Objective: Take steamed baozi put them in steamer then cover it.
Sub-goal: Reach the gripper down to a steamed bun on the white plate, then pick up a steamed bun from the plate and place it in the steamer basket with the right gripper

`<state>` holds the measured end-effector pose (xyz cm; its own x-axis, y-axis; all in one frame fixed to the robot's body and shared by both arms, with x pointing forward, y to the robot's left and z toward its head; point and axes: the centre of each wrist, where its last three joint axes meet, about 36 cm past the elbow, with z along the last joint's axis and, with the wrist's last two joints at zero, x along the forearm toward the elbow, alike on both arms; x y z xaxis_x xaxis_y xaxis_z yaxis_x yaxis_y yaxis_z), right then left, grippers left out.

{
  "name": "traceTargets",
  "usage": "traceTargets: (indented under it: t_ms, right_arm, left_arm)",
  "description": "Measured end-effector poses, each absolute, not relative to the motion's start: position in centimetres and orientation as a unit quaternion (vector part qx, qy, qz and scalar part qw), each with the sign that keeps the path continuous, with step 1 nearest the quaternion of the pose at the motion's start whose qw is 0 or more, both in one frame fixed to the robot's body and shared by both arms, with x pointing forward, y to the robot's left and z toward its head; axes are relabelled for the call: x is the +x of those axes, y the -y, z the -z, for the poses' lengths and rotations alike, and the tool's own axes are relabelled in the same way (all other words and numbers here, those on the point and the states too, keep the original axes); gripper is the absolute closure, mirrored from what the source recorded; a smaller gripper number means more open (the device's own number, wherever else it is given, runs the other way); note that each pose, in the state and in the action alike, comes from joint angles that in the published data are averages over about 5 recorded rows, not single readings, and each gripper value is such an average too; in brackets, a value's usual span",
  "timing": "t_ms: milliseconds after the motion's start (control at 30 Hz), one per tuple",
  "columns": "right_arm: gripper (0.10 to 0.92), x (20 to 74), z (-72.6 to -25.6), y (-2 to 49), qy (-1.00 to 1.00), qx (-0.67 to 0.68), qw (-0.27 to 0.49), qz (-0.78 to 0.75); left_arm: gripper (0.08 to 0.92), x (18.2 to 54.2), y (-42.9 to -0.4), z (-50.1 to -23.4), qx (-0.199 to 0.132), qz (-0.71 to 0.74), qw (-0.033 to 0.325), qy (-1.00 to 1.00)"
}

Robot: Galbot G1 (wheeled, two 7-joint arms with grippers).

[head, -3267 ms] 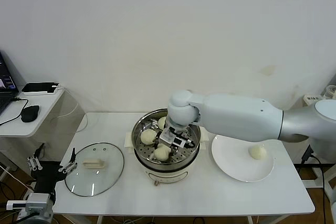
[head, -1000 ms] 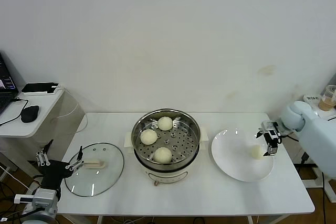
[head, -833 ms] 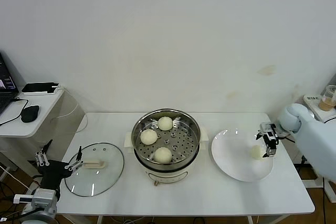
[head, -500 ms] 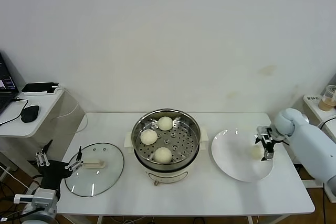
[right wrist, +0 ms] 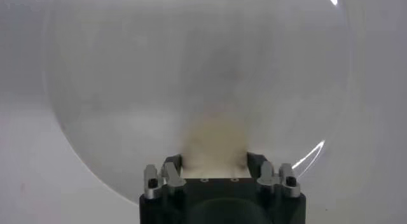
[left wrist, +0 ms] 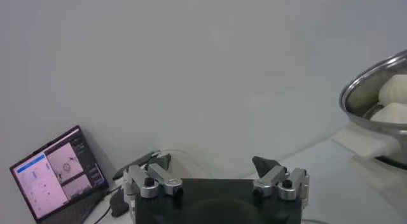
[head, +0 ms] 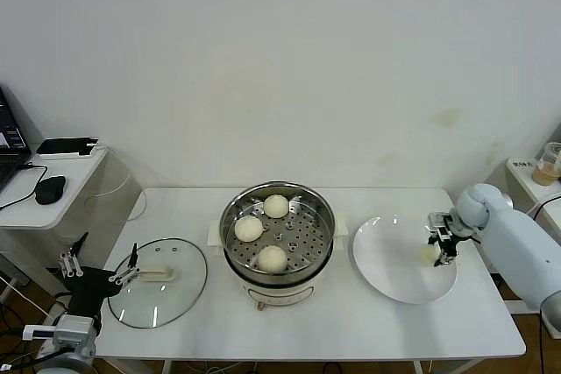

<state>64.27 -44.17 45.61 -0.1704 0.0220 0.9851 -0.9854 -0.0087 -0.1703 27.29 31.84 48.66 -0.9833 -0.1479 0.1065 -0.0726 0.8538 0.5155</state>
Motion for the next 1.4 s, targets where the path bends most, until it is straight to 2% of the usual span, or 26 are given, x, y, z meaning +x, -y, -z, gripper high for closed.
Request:
traceTargets:
  t_ms: [333,700,1067,1400]
  right_arm:
    - [0.453,64.4,-48.1,43.9,0.536,0.455,0.452,-0.549]
    - [0.446,64.3,-57.3,41.5,0.554,0.452,0.406,-0.569]
    - [0.442,64.3,-68.0,31.2,0.571,0.483,0.306,-0.590]
    - [0.435,63.2,-69.3,20.9,0.571,0.529,0.269,-0.568]
  left_arm:
    - [0.177,27.3,-31.8,-49.1,0.057,0.266,0.064,0.960]
    - [0.177,27.6,-31.6,-49.1,0.053,0.264,0.060,0.961]
    - [0.177,27.9,-31.3,-48.9,0.051,0.260,0.059,0.963]
    - [0.177,27.7,-31.5,-48.8,0.056,0.259,0.062,0.962]
